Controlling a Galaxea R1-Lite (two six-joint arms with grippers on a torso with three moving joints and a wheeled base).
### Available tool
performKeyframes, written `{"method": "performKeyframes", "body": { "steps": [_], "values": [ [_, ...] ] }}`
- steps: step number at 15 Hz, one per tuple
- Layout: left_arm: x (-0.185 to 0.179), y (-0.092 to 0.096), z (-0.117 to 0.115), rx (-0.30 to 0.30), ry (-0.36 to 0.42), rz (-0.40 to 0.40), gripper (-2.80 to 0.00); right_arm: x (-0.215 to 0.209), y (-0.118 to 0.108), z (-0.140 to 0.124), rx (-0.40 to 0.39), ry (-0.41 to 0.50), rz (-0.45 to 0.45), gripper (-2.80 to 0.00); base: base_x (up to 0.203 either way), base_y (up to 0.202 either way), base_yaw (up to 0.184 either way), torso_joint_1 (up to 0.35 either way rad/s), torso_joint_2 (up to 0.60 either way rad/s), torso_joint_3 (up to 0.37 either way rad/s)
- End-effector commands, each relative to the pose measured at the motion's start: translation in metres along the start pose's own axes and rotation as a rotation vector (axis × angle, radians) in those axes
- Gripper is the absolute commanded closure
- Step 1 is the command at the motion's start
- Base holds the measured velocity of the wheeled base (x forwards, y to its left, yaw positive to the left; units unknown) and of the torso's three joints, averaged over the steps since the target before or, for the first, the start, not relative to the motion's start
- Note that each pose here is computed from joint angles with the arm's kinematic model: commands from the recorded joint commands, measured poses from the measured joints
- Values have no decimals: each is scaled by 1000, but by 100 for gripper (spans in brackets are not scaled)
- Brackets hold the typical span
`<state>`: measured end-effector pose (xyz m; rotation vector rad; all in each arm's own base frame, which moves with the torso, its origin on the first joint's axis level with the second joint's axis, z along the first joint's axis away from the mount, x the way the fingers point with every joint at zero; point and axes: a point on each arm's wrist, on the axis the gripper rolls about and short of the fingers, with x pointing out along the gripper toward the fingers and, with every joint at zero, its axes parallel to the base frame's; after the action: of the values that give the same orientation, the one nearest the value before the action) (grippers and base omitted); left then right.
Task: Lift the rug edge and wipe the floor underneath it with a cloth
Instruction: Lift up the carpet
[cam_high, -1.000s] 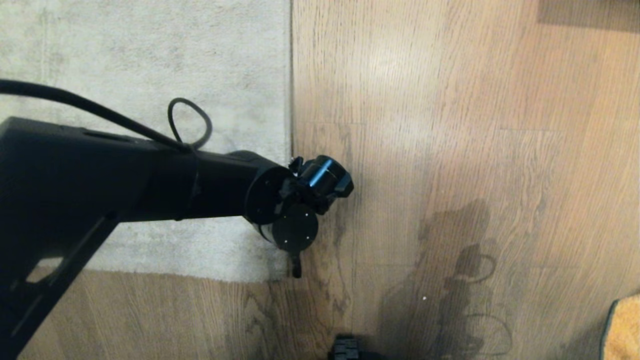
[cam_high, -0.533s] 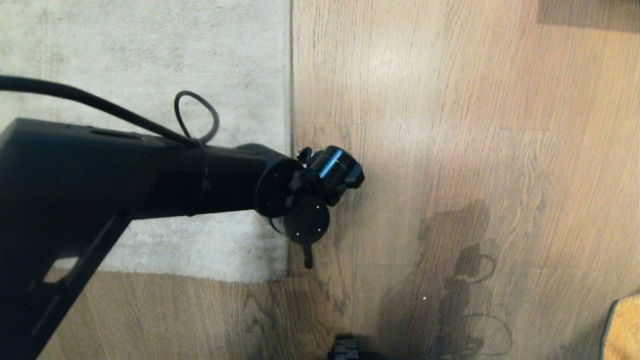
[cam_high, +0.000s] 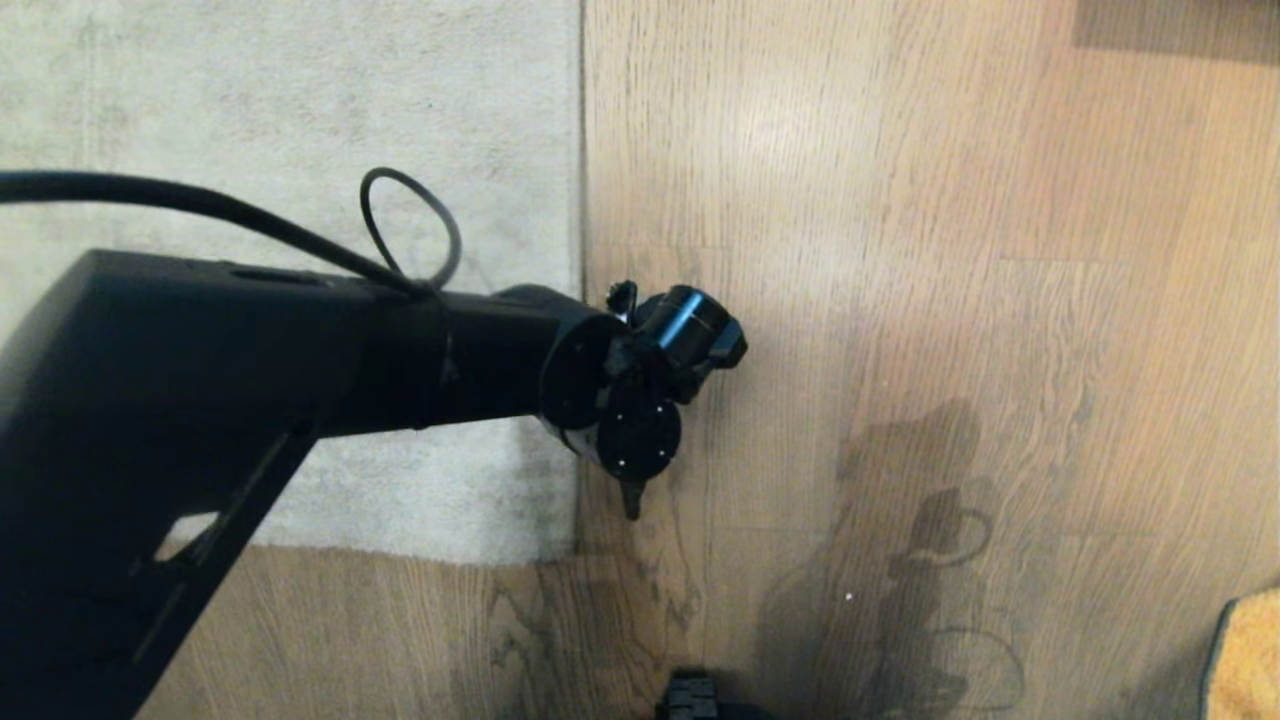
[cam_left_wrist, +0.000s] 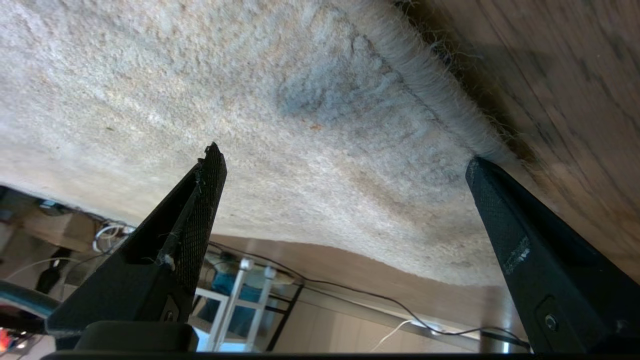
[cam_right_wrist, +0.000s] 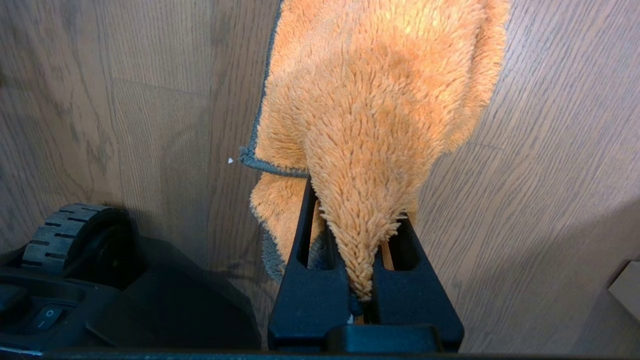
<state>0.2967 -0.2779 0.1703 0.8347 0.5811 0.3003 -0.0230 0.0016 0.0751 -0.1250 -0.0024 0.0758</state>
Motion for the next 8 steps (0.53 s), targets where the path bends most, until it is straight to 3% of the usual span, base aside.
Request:
{"method": "performKeyframes", "body": {
  "steps": [1, 8],
  "values": [
    [2, -3, -2, 20, 8, 11, -280, 0, 0, 0, -1, 1, 1, 0, 0, 0, 0, 0, 0, 0],
    [-1, 1, 5, -19, -11, 12, -280, 0, 0, 0, -1, 1, 1, 0, 0, 0, 0, 0, 0, 0]
  ]
}}
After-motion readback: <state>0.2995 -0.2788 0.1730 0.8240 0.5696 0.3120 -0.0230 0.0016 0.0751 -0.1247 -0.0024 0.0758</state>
